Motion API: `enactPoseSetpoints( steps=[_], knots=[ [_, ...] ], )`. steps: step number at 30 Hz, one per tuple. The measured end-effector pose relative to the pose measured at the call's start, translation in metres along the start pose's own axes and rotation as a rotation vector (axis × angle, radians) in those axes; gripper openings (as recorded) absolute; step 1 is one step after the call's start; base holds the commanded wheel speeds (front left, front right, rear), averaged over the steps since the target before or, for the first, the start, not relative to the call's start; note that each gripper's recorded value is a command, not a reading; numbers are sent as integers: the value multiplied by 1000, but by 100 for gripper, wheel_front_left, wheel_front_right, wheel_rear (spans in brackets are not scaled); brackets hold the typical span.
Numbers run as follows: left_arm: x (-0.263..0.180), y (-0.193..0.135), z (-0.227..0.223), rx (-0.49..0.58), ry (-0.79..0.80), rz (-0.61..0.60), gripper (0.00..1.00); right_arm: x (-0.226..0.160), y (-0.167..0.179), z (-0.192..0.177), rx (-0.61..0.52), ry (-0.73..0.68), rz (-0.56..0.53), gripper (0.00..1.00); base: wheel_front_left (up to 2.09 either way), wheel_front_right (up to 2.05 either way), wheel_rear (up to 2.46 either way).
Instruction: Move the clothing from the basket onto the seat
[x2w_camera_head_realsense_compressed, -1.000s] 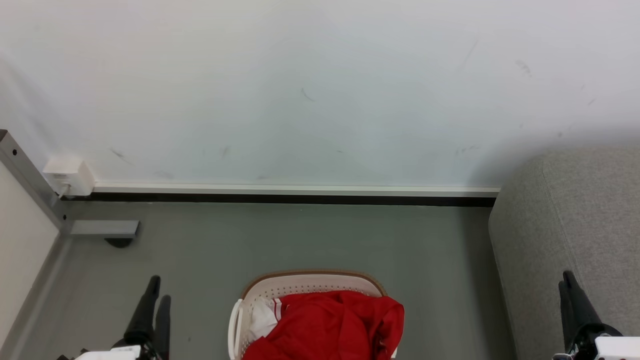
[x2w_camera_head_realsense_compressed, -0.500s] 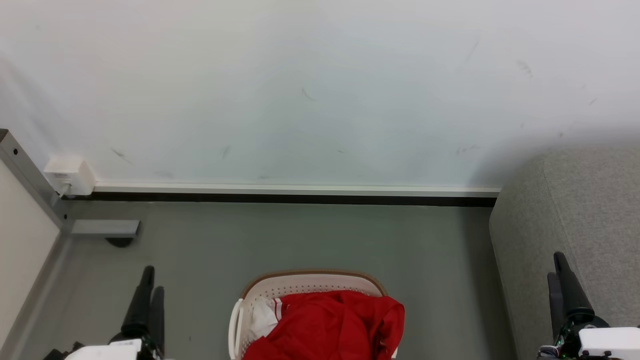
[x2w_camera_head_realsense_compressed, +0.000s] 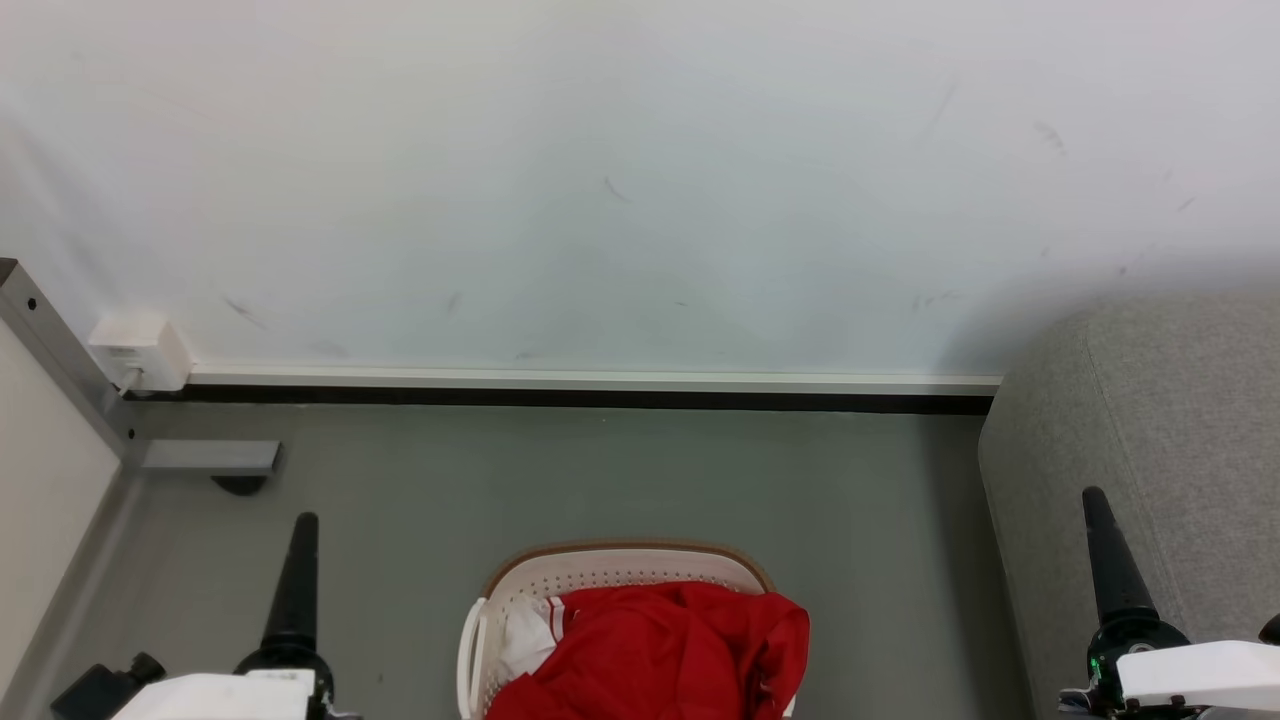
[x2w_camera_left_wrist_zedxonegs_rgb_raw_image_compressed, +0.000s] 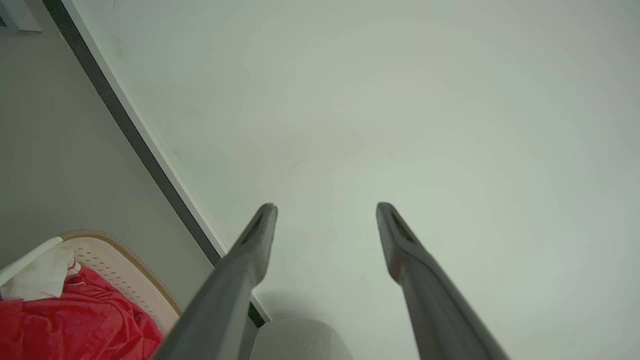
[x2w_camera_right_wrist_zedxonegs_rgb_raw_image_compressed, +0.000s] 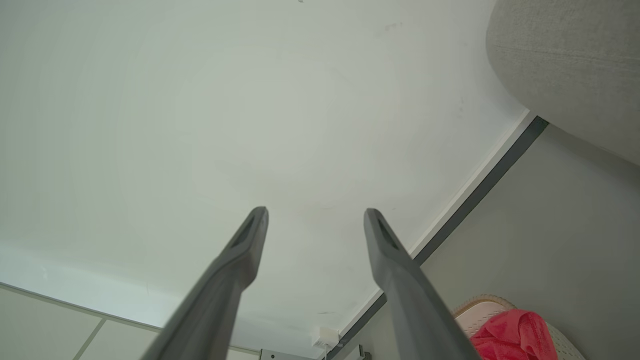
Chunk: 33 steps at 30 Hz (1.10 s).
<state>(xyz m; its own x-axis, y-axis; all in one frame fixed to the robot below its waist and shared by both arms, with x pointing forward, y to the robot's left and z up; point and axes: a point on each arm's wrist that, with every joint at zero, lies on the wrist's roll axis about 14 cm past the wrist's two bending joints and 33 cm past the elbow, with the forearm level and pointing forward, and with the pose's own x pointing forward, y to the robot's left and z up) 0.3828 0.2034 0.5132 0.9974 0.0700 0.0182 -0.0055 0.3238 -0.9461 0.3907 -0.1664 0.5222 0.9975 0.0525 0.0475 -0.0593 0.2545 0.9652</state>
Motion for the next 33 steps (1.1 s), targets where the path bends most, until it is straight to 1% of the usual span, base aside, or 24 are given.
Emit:
enactPoseSetpoints(
  steps=[5,11,20,23,26,33],
  knots=[
    [1,-6,-1,107,-2,-16,100,1,3,-1,-83,5,12,100,0,0,0],
    [1,-12,-5,262,2,-33,100,3,8,-3,-195,16,34,100,0,0,0],
    [-1,-15,-5,435,-9,-39,100,2,9,-13,-350,45,50,100,0,0,0],
    [-1,-16,-6,491,-13,-40,100,2,8,-15,-442,60,58,100,0,0,0],
    [-2,-18,-7,561,-13,-46,100,1,9,-18,-501,68,68,100,0,0,0],
    [-4,-19,-9,706,-22,-46,100,0,13,-23,-613,72,98,100,0,0,0]
  ],
)
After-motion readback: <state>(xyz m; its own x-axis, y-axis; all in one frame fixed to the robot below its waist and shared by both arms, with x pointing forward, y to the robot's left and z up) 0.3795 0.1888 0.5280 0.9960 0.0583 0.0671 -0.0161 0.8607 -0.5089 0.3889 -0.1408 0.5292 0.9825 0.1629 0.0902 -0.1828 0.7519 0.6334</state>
